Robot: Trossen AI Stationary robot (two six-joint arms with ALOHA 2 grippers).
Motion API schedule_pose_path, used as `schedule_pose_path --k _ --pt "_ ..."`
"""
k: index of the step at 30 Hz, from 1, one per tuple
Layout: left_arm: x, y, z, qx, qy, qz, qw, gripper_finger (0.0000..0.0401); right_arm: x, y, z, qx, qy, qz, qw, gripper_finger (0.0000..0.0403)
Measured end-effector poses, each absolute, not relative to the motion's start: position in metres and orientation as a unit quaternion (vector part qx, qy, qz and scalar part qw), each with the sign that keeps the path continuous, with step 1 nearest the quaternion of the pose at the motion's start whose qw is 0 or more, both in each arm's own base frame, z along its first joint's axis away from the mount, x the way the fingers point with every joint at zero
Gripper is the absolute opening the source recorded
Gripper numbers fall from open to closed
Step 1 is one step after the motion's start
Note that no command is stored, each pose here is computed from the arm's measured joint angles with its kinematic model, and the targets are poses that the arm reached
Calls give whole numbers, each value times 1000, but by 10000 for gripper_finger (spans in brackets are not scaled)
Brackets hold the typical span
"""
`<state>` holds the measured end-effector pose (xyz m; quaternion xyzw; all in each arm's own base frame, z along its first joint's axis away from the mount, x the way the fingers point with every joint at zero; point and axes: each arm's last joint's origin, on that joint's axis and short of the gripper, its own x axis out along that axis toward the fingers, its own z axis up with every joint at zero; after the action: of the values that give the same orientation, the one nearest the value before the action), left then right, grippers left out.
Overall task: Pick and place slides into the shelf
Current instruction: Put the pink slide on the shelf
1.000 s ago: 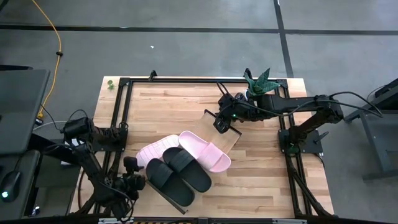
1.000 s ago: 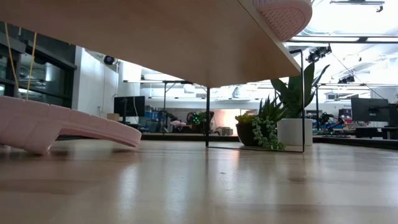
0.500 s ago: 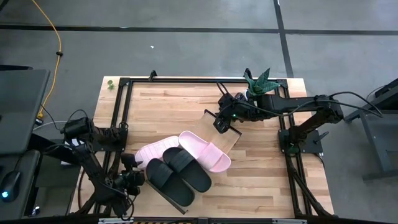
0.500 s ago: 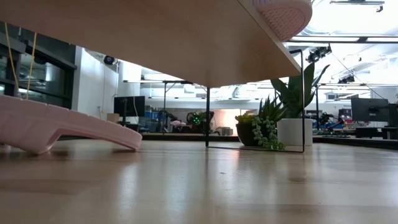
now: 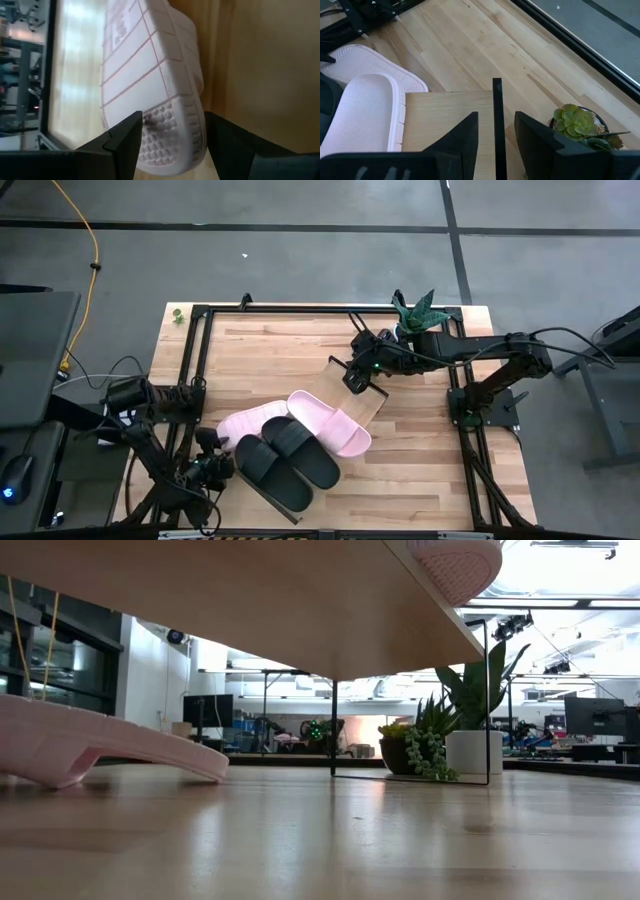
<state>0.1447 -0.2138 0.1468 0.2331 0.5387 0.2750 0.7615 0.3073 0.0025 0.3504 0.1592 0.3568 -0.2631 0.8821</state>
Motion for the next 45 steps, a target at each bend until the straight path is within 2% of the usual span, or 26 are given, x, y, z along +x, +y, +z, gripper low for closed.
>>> schedule_pose_path --k 11,18,26,29,38,41,45 --pt "144 -211 147 240 521 287 768 198 307 2 350 158 357 -264 882 119" --pt "137 -201 138 254 537 299 747 198 307 2 350 157 357 -263 882 119" --pt "137 -200 138 259 531 299 749 195 307 2 350 158 357 -263 882 119" --pt "137 -200 138 259 531 299 749 174 307 2 350 158 357 -264 882 119" --pt "136 -199 138 262 542 301 739 64 307 2 351 156 354 -270 882 119" --pt "135 -198 140 261 543 313 734 44 307 2 351 159 353 -271 881 119" --pt "134 -196 154 260 535 342 728 40 307 2 351 164 351 -273 880 119"
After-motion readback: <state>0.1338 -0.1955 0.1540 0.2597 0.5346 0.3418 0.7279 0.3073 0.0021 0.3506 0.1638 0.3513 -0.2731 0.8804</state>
